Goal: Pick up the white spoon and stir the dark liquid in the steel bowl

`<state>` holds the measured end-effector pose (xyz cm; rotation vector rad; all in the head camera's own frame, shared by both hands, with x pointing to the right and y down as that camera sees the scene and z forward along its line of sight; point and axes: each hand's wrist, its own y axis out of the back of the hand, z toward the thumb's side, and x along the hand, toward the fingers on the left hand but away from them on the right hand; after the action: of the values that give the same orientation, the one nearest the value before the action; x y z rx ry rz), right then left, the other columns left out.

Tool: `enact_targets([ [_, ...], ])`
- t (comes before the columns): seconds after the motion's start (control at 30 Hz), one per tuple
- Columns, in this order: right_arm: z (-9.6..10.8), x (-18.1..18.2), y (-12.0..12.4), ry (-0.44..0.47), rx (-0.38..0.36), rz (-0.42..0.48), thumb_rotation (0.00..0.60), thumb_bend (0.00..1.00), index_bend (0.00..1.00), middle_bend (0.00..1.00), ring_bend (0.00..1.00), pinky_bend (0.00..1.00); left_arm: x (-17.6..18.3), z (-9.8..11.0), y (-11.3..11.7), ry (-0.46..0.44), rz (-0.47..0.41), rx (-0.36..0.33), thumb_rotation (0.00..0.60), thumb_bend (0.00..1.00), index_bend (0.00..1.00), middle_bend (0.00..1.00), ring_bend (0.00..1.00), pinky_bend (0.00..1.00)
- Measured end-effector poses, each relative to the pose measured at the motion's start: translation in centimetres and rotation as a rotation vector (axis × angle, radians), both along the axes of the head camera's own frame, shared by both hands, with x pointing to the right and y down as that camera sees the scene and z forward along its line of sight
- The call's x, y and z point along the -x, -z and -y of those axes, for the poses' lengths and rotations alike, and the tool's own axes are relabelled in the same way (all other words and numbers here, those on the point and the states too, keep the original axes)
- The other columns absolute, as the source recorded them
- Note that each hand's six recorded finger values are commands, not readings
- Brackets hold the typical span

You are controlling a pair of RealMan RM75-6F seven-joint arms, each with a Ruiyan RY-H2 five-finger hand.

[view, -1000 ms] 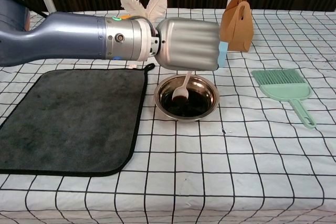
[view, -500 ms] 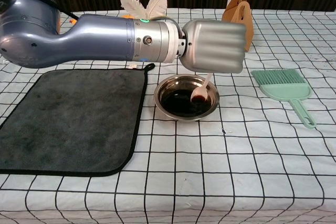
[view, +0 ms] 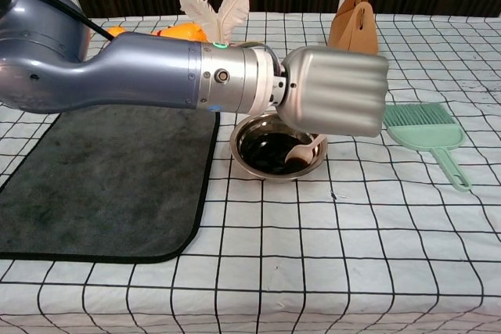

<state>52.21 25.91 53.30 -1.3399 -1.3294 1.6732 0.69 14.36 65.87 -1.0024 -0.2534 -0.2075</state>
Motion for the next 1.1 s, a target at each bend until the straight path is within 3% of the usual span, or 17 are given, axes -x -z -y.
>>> enact_targets([
  [0.33,-0.1,0.3,-0.5,0.009,0.017,0.003,0.600,0.22,0.00,0.11,0.21,0.29,2.7,-0.7,1.0,-0.020,0.021,0.009,0.600,0.53,0.74,0.85,0.83,0.79],
  [1.1,-0.1,0.1,-0.3,-0.001,0.010,0.002,0.600,0.22,0.00,0.11,0.21,0.29,5.5,1.3,-0.8,0.056,0.099,-0.011,0.600,0.53,0.74,0.85,0.83,0.79],
])
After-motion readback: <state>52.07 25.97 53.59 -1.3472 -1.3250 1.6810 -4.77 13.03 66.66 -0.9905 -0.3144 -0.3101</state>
